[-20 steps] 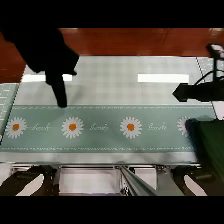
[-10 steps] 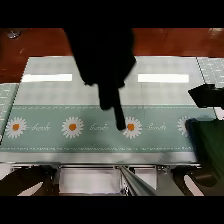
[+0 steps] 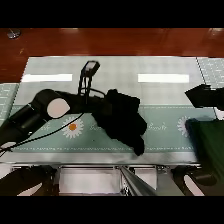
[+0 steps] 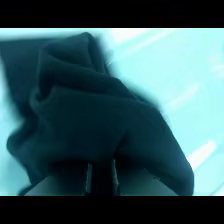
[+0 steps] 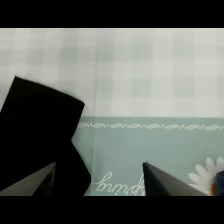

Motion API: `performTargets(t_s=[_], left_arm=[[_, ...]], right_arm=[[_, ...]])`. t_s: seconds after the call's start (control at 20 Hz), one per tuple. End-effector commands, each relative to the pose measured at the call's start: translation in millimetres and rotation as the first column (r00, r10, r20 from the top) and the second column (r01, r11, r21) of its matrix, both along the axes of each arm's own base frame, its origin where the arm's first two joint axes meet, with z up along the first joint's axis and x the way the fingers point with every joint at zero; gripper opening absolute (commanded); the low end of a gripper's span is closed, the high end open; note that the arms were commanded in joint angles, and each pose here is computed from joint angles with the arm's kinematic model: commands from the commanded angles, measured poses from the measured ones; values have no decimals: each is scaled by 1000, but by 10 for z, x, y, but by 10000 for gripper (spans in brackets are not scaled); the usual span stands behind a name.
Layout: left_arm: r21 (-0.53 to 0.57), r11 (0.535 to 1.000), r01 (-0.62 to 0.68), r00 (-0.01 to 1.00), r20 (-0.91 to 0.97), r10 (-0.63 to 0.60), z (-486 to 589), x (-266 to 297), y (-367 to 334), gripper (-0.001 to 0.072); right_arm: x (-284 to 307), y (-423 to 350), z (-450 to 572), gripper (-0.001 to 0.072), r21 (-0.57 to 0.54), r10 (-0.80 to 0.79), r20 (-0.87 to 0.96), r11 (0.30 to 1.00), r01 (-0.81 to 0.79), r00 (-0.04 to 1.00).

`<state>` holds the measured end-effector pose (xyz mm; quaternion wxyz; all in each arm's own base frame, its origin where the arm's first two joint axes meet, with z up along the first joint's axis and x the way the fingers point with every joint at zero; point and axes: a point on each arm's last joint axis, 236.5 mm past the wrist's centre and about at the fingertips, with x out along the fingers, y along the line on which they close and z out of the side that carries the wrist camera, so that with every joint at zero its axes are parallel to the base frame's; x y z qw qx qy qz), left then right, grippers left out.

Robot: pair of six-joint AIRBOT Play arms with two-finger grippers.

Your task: Fold the shirts.

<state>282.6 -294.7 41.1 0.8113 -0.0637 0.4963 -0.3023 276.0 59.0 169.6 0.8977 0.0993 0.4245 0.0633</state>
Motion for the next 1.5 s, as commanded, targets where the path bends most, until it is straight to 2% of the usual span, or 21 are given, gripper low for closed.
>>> performTargets(t_s=[0.0, 0.05, 0.1, 0.25, 0.35, 0.4, 0.45, 0.55, 0.6, 0.7, 0.75, 0.85, 0.9, 1.05, 1.15, 1.3, 1.35, 1.4, 1.45], left_arm=[[103, 990, -92, 984, -143, 106, -631, -77, 508, 157], [121, 988, -92, 983, -149, 110, -646, -44, 616, 488], [143, 986, -81, 983, -150, 103, -629, -7, 728, 708], [284, 952, -112, 957, -226, 180, -409, 96, 1458, 700], [363, 909, -206, 923, -237, 304, -234, 133, 2089, 701], [361, 893, -270, 901, -234, 366, -192, 121, 2312, 701], [325, 884, -336, 874, -243, 422, -203, 66, 2431, 701], [167, 876, -452, 821, -306, 482, -423, -63, 2299, 701], [62, 878, -475, 808, -364, 463, -567, -153, 2068, 701], [-190, 866, -462, 804, -502, 319, -765, -444, 1425, 701], [-274, 845, -459, 801, -538, 261, -816, -585, 1198, 701], [-370, 800, -472, 795, -570, 206, -879, -762, 919, 701], [-394, 789, -472, 801, -565, 197, -897, -793, 828, 701], [-372, 800, -471, 820, -518, 242, -1011, -727, 690, 700], [-356, 769, -531, 801, -506, 319, -1076, -594, 669, 699], [-331, 789, -518, 824, -440, 357, -1106, -504, 588, 696], [-323, 793, -517, 829, -418, 370, -1112, -465, 574, 666], [-318, 792, -521, 831, -401, 385, -1111, -412, 572, 577], [-319, 790, -523, 832, -394, 391, -1093, -363, 564, 425]], right_arm=[[204, 199, -414, 619, 54, 46, -119, 998, -40, 992], [326, 272, -526, 619, 80, 56, -139, 996, -46, 989], [465, 341, -618, 620, 104, 67, -144, 993, -52, 987], [809, 141, -762, 620, 121, -14, -198, 992, 39, 980], [917, -326, -619, 620, 95, -120, -185, 986, 139, 975], [885, -639, -573, 620, 62, -192, -177, 977, 205, 965], [766, -1002, -590, 620, 8, -275, -190, 959, 282, 942], [427, -1520, -792, 620, -74, -411, -236, 911, 405, 881], [282, -1598, -979, 620, -56, -458, -260, 886, 460, 850], [61, -1334, -1439, 620, 52, -440, -341, 874, 484, 831], [-39, -1100, -1643, 620, 111, -385, -380, 884, 454, 841], [-230, -648, -1950, 620, 211, -268, -431, 898, 386, 861], [-319, -489, -2065, 620, 234, -230, -449, 902, 362, 863], [-467, -230, -2286, 620, 239, -165, -484, 920, 311, 859], [-481, -115, -2323, 620, 240, -140, -484, 928, 284, 864], [-511, 64, -2323, 619, 238, -74, -479, 948, 210, 875], [-526, 114, -2323, 620, 238, -54, -479, 953, 189, 876], [-541, 157, -2324, 620, 239, -42, -482, 955, 177, 875], [-551, 188, -2324, 620, 241, -36, -485, 955, 173, 874]])
